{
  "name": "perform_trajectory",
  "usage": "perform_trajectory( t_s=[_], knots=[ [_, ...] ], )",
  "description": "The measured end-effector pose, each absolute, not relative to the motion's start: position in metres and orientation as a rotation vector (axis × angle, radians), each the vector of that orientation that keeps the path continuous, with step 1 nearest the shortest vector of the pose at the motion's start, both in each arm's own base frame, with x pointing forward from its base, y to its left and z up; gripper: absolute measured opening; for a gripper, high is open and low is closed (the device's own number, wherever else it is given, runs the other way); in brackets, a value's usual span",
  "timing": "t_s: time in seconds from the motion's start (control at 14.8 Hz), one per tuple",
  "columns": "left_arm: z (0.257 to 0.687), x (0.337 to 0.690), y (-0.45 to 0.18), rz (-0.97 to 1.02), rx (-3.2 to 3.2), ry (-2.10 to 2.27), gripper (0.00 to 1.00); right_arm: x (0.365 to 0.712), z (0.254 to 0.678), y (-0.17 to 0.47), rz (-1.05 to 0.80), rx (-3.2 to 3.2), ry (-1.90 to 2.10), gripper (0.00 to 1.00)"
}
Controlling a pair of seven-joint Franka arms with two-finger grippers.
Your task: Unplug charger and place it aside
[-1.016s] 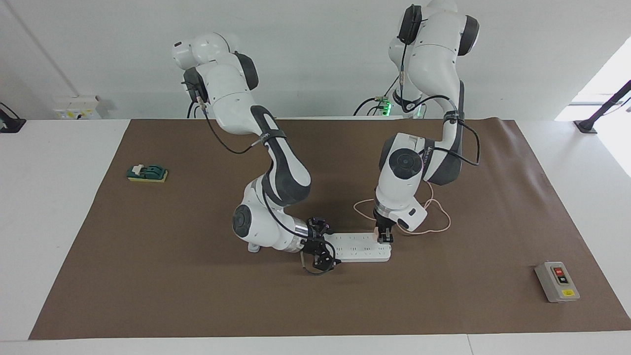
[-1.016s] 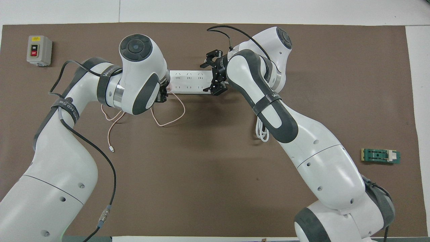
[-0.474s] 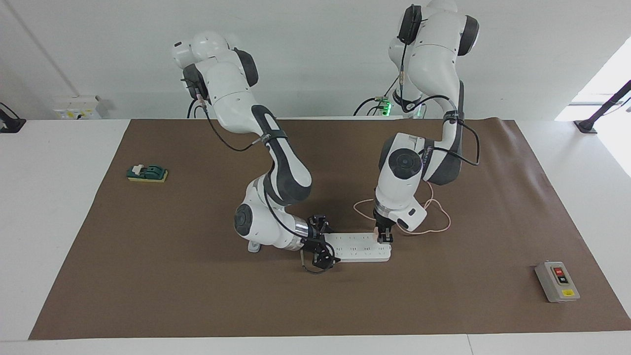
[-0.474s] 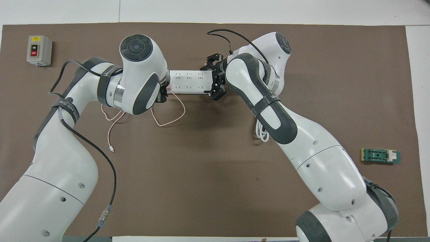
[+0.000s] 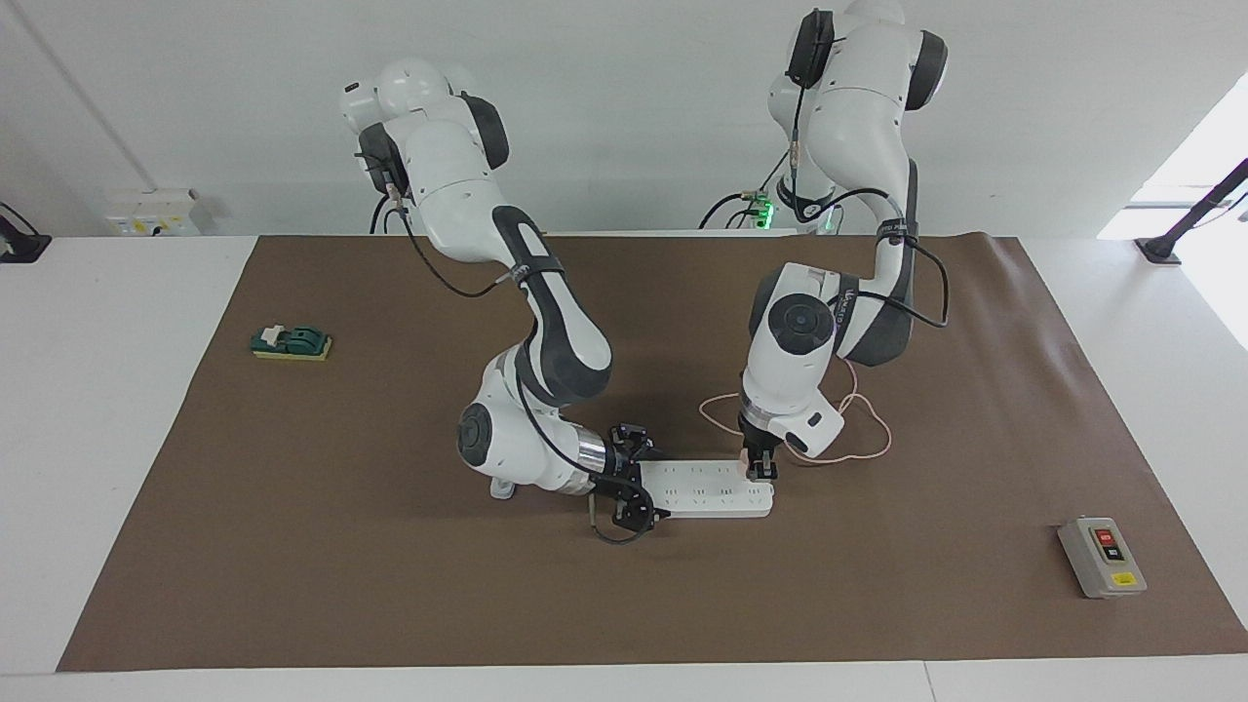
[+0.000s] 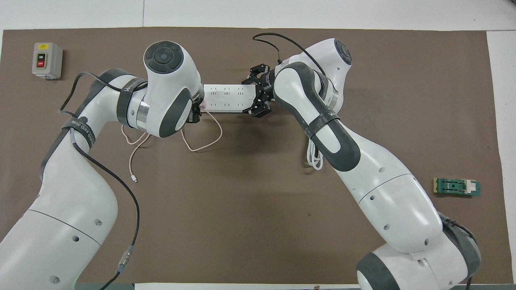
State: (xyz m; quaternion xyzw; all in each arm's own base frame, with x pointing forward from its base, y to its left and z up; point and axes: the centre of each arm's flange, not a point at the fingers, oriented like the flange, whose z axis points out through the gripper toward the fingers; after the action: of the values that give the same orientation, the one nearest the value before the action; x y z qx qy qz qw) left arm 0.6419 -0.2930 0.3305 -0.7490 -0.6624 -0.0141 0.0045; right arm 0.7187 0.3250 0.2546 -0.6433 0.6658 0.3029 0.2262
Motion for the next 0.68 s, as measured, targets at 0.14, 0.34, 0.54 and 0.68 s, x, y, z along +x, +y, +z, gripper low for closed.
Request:
perform_trajectory(
  t_s=[0.14, 0.34, 0.54, 0.68],
  knots=[
    [0.3305, 0.6418, -0.293, -0.044, -2.346, -2.075, 0.3, 0.7187, 0.2548, 0.325, 0.837, -1.771, 1.838, 1.0],
    [0.3305, 0.6415, -0.2938, -0.049, -2.349, -2.07, 0.3, 0.7187, 0.2548, 0.3254, 0.835, -1.77, 1.839, 1.0],
    [0.3307, 0.6412, -0.2948, -0.063, -2.355, -2.059, 0.28, 0.7176, 0.2549, 0.3295, 0.821, -1.777, 1.832, 1.0],
    [0.331, 0.6414, -0.2949, -0.066, -2.356, -2.058, 0.25, 0.7168, 0.2547, 0.3319, 0.812, -1.783, 1.823, 1.0]
  ],
)
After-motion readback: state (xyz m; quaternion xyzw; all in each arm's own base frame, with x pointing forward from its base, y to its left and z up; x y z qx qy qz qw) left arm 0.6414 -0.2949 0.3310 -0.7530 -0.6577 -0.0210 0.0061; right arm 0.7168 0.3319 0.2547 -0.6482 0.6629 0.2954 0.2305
